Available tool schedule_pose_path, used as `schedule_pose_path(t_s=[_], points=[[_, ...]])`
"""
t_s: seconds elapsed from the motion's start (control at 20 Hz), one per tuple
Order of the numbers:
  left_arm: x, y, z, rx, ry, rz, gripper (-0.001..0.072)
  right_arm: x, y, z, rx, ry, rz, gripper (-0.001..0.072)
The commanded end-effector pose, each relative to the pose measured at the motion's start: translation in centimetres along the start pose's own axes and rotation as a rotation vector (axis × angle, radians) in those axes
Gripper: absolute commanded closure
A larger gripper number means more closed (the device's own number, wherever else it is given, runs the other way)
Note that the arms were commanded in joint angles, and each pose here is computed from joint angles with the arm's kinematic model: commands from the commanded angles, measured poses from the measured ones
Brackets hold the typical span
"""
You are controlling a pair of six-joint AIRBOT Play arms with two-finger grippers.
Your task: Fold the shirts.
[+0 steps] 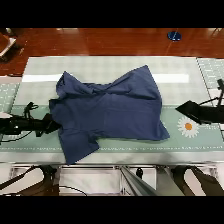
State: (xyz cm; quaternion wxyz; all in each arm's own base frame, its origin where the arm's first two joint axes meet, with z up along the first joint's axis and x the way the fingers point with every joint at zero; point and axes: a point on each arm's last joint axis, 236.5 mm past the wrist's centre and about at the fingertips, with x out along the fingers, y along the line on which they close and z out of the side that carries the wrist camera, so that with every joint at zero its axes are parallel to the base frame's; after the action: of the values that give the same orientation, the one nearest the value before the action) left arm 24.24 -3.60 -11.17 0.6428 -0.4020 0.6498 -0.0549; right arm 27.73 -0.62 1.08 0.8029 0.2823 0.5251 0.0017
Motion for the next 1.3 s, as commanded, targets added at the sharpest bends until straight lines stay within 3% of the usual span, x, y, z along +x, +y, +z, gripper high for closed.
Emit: schedule_pose_path(t_s=[0.0,0.1,0.3,0.5,0.95,1.05,1.1,1.15,1.2,1.25], points=[[0.7,-1.1,-1.3,0.063,0.069,-0.025,0.0682,-0.9,-7.5,-1.9,0.13,0.072,-0.208,0.0098],[0.4,-1.5,-1.1,0.077,0.073,-0.032,0.0682,0.4,-7.9,-6.9,0.193,0.256,-0.189,0.0098],[-0.1,-2.0,-0.3,0.088,0.055,-0.033,0.0682,3.4,-6.0,-10.7,0.142,0.402,-0.103,0.0098],[-0.1,-2.0,-0.3,0.09,0.053,-0.033,0.0682,5.4,-3.2,-10.9,0.148,0.452,0.041,0.0098],[-0.1,-2.0,-0.1,0.089,0.047,-0.031,0.0682,8.6,-2.5,-11.4,0.247,0.531,0.138,0.0101],[-0.1,-2.1,-0.1,0.089,0.045,-0.036,0.0682,9.2,-1.6,-10.7,0.26,0.507,0.179,0.0132],[-0.1,-2.3,0.1,0.085,0.039,-0.041,0.0682,9.6,-1.3,-10.6,0.235,0.496,0.172,0.0211],[-0.1,-2.5,0.2,0.08,0.031,-0.05,0.0682,10.0,-0.9,-10.7,0.201,0.493,0.162,0.0216],[-0.1,-2.8,0.4,0.074,0.026,-0.064,0.0682,10.2,-0.6,-10.7,0.156,0.499,0.152,0.0287],[-0.1,-3.2,0.5,0.066,0.018,-0.081,0.0682,10.1,0.0,-10.5,0.124,0.5,0.158,0.0595]])
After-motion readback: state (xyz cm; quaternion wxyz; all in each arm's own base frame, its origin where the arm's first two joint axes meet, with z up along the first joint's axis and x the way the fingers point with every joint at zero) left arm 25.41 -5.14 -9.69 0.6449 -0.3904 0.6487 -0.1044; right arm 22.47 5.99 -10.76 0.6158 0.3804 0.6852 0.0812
